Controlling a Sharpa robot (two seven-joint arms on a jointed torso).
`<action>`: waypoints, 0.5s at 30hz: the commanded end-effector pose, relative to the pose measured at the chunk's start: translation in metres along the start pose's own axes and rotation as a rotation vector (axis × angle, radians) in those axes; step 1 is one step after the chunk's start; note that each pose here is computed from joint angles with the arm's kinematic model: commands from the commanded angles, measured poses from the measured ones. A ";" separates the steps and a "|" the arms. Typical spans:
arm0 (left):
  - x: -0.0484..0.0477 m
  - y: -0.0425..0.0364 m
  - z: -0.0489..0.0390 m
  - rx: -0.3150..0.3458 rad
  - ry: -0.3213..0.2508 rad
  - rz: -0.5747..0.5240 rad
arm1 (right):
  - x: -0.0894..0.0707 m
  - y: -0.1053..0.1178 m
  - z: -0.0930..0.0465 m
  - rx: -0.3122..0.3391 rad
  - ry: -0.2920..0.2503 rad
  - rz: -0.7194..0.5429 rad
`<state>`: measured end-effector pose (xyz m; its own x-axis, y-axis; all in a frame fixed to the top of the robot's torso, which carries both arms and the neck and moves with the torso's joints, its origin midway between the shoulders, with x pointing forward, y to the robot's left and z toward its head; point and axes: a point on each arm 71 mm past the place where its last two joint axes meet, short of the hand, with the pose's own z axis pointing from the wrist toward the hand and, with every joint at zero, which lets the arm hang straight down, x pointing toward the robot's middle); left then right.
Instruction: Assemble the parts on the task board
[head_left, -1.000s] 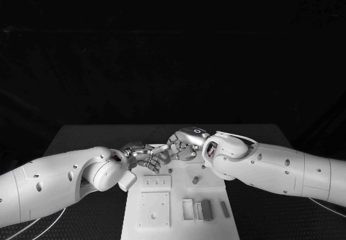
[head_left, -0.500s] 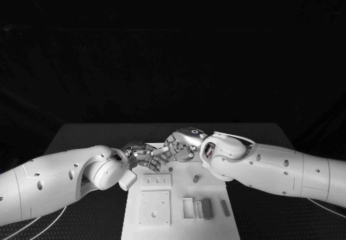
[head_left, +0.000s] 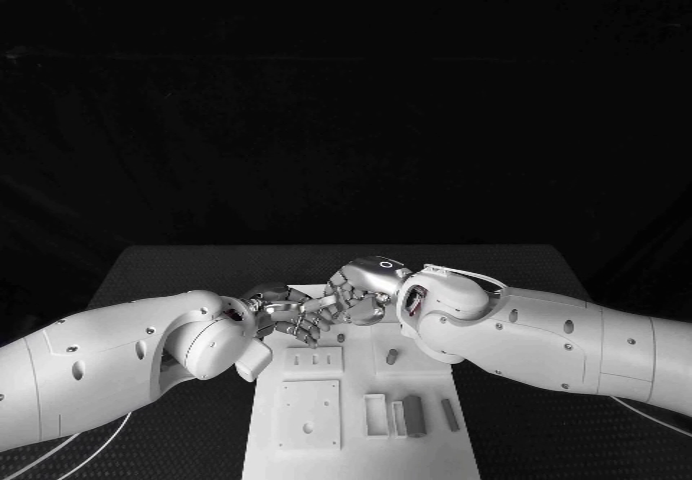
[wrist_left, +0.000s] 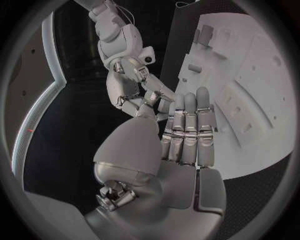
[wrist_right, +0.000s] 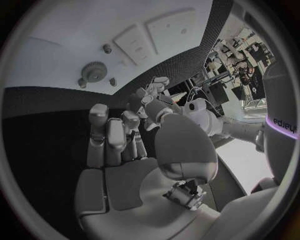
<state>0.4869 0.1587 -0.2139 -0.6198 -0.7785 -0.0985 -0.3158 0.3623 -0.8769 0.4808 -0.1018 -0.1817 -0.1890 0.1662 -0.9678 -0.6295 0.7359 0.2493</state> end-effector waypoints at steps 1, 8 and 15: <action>0.0042 -0.0034 0.0002 0.017 0.019 0.005 | 0.003 0.006 0.001 -0.020 0.021 0.009; 0.0063 -0.0038 -0.0002 0.019 0.024 0.005 | 0.005 0.007 0.002 -0.021 0.026 0.012; 0.0069 -0.0041 -0.0001 0.019 0.025 0.005 | 0.007 0.009 0.003 -0.024 0.029 0.015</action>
<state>0.4855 0.1593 -0.2150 -0.6204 -0.7778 -0.1006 -0.3211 0.3690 -0.8722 0.4802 -0.0977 -0.1846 -0.2007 0.1678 -0.9652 -0.6272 0.7348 0.2582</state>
